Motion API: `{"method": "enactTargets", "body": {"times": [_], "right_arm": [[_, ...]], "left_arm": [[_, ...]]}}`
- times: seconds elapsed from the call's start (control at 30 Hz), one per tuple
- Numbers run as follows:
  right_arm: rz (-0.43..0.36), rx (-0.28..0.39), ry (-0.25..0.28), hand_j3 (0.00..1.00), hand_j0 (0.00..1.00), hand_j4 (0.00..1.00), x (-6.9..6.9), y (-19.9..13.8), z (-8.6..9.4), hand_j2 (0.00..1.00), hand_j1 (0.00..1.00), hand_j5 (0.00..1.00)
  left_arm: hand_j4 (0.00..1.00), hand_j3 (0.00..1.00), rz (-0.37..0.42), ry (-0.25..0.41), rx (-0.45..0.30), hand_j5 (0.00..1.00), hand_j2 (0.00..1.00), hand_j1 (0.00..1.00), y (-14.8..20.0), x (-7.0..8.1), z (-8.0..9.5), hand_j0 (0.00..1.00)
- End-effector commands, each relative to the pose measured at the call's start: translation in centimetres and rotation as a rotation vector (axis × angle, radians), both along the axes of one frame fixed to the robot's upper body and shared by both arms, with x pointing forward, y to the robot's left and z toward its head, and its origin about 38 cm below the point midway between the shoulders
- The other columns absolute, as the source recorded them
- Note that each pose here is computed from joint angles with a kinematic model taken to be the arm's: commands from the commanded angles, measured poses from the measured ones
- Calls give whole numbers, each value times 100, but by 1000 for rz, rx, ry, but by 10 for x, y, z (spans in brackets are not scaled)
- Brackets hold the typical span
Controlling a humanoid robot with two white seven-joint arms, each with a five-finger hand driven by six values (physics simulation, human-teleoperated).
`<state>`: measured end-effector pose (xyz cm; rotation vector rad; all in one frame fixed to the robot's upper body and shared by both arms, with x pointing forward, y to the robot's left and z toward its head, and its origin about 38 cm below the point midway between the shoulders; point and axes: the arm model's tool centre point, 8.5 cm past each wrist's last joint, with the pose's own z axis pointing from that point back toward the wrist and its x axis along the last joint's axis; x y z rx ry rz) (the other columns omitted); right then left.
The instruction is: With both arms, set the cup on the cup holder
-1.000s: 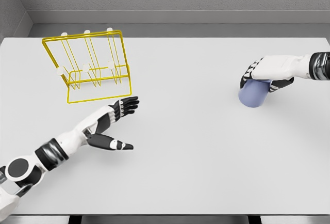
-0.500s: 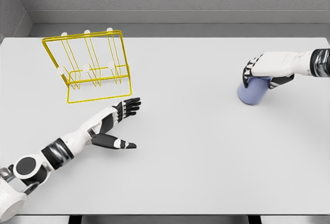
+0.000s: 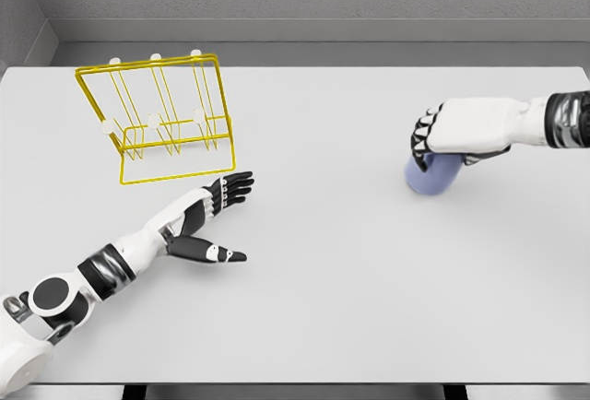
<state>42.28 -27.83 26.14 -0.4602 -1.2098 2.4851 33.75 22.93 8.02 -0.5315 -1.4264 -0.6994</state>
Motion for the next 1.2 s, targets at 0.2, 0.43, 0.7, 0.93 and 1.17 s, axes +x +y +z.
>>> {"method": "enactTargets", "body": {"times": [0.2, 0.43, 0.7, 0.93, 1.17], "right_arm": [[152, 12, -42, 49, 49, 49, -31, 38, 14, 49, 49, 49], [207, 47, -31, 49, 49, 49, -33, 62, 8, 49, 49, 49], [287, 99, -16, 49, 49, 49, -37, 99, 2, 49, 49, 49], [334, 132, -20, 49, 49, 49, -39, 122, 4, 49, 49, 49], [382, 149, -30, 49, 49, 49, -42, 144, 3, 49, 49, 49]], "left_arm": [[100, 100, 1, 0, -4, 100, 100, 100, 0, 0, 1, 100], [100, 100, 0, -3, -3, 100, 100, 100, 0, 1, 1, 100], [100, 100, 2, -4, -1, 100, 100, 100, 1, 1, 1, 100], [100, 100, 2, -8, -2, 100, 100, 100, 0, 2, 3, 100], [100, 100, 2, -8, -2, 100, 100, 100, 0, 2, 3, 100]]}}
